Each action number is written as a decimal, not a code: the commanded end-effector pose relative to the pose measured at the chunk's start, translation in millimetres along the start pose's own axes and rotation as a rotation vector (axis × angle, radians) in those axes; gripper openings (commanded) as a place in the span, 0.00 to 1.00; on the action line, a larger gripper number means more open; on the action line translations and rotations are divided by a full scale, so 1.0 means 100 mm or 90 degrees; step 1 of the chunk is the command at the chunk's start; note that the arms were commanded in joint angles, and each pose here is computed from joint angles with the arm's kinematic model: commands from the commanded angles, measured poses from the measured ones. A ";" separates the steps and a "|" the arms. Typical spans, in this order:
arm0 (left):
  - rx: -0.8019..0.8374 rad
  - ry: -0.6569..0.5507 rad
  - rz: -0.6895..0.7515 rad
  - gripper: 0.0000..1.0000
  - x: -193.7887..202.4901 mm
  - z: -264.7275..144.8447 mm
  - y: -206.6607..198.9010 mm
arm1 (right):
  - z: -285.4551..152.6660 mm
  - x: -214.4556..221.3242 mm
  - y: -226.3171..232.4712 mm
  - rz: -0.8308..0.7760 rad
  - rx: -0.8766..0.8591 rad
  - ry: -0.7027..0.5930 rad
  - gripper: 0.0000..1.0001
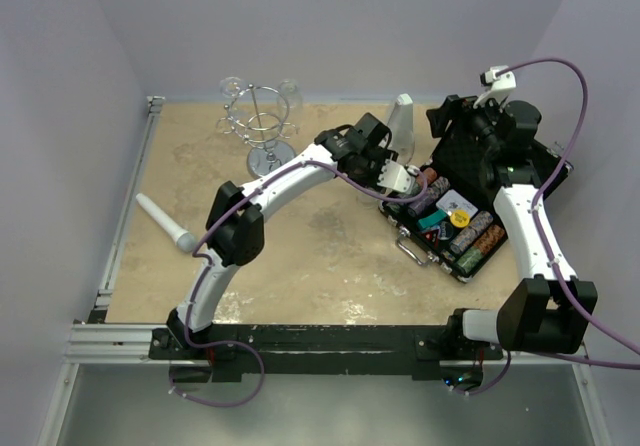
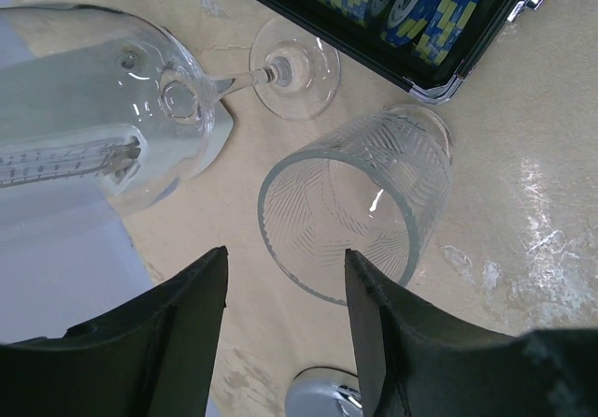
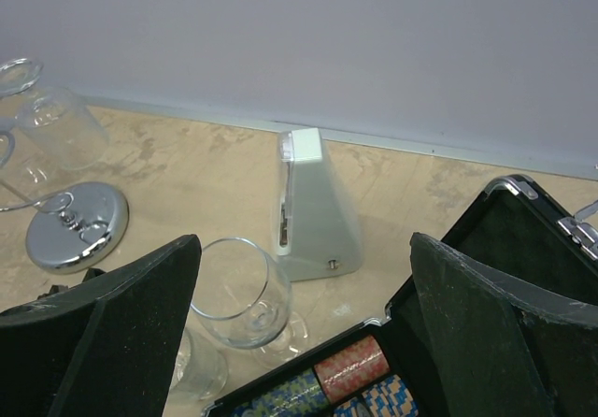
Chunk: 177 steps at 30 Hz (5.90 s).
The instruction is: Take the wine glass off the wine glass rack
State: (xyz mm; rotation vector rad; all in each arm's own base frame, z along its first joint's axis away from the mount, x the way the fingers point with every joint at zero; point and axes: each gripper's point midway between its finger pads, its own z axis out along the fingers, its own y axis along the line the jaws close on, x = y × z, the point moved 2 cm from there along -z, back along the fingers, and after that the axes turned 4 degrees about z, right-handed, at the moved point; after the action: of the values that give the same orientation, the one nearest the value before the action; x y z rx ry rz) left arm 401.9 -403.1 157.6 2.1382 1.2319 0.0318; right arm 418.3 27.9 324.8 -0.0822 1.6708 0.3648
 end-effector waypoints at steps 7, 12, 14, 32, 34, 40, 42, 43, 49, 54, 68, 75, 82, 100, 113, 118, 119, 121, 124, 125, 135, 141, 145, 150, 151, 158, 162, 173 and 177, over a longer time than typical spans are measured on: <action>-0.118 -0.054 -0.003 0.57 -0.32 -0.73 0.45 | -0.02 -0.19 0.08 0.006 -0.025 -0.034 0.99; -0.110 -0.053 -0.038 0.67 -0.31 -0.99 0.36 | -0.03 -0.21 0.10 0.009 -0.028 -0.035 0.99; -0.086 -0.043 -0.073 0.73 -0.28 -1.14 0.25 | -0.03 -0.24 0.10 0.003 -0.027 -0.038 0.99; -0.525 -0.116 -0.657 0.90 1.30 -3.84 0.46 | 0.33 -0.29 1.08 -0.183 -0.261 -0.010 0.93; -0.557 -0.117 -0.736 0.89 1.65 -3.93 0.31 | 0.43 -0.25 1.41 -0.213 -0.314 -0.011 0.91; -0.523 -0.196 -0.938 0.84 2.26 -4.02 -0.12 | 0.82 0.01 2.03 -0.217 -0.435 0.020 0.90; -0.495 -0.203 -0.962 0.84 2.35 -3.92 -0.28 | 0.93 0.10 2.20 -0.224 -0.460 0.022 0.93; -0.486 -0.202 -0.966 0.84 2.37 -3.87 -0.33 | 0.99 0.13 2.24 -0.227 -0.467 0.022 0.95; -0.363 -0.338 -0.919 0.86 2.11 -3.70 -0.47 | 1.39 0.40 2.30 -0.223 -0.467 0.031 0.97; -0.335 -0.382 -0.978 0.83 2.18 -3.51 -0.49 | 1.71 0.70 2.32 -0.215 -0.491 0.052 0.97; -0.208 -0.502 -1.077 0.67 2.44 -3.00 -0.47 | 2.11 0.76 2.38 -0.146 -0.471 0.025 0.97; -0.151 -0.578 -1.118 0.47 2.52 -2.87 -0.38 | 2.09 0.90 2.41 -0.163 -0.470 0.039 0.97; -0.120 -0.625 -1.100 0.10 2.60 -2.84 -0.26 | 2.18 0.93 2.39 -0.185 -0.464 0.035 0.97; 0.017 -0.646 -1.095 0.00 3.01 -2.72 0.08 | 2.08 1.11 2.45 -0.221 -0.481 0.056 0.99; 0.000 -0.640 -1.070 0.20 3.22 -2.67 0.26 | 2.07 1.14 2.41 -0.196 -0.471 0.068 0.98; -0.010 -0.643 -1.061 0.52 3.16 -2.76 0.30 | 2.03 1.20 2.43 -0.207 -0.490 0.071 0.98; -0.018 -0.642 -1.062 0.57 3.15 -2.78 0.31 | 2.03 1.22 2.41 -0.207 -0.494 0.073 0.99; -0.038 -0.639 -1.077 0.66 3.18 -2.82 0.30 | 2.02 1.24 2.36 -0.189 -0.510 0.078 0.99; -0.065 -0.634 -1.096 0.72 3.23 -2.87 0.25 | 2.00 1.25 2.25 -0.162 -0.534 0.076 0.99; -0.071 -0.633 -1.104 0.74 3.25 -2.87 0.22 | 2.01 1.25 2.22 -0.167 -0.539 0.074 0.99; -0.148 -0.601 -1.146 1.00 3.42 -3.06 0.00 | 2.08 1.30 2.19 -0.211 -0.554 0.032 0.98; -0.170 -0.583 -1.135 1.00 3.38 -3.13 0.01 | 2.11 1.37 2.25 -0.203 -0.577 0.030 0.98; -0.201 -0.552 -1.119 1.00 3.37 -3.19 0.03 | 2.14 1.44 2.29 -0.199 -0.583 0.038 0.98; -0.210 -0.543 -1.101 1.00 3.33 -3.23 0.02 | 2.14 1.49 2.36 -0.183 -0.591 0.036 0.97; -0.204 -0.550 -1.093 1.00 3.30 -3.24 0.02 | 2.15 1.50 2.38 -0.179 -0.591 0.034 0.96; -0.202 -0.565 -1.064 1.00 3.20 -3.34 0.06 | 2.18 1.43 2.45 -0.147 -0.589 0.009 0.92; -0.199 -0.564 -1.067 0.98 3.18 -3.33 0.04 | 2.23 1.47 2.47 -0.146 -0.578 0.011 0.89; -0.194 -0.572 -1.064 0.95 3.17 -3.33 0.03 | 2.24 1.42 2.44 -0.158 -0.559 0.005 0.66; -0.192 -0.574 -1.064 0.95 3.17 -3.33 0.03 | 2.28 1.36 2.41 -0.160 -0.531 0.000 0.59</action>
State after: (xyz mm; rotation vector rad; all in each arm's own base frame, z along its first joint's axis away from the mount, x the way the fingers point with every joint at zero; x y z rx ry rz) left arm 481.3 24.4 300.6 0.1433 1.8203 -1.2009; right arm 543.1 341.1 189.9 -0.9313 1.4476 0.9102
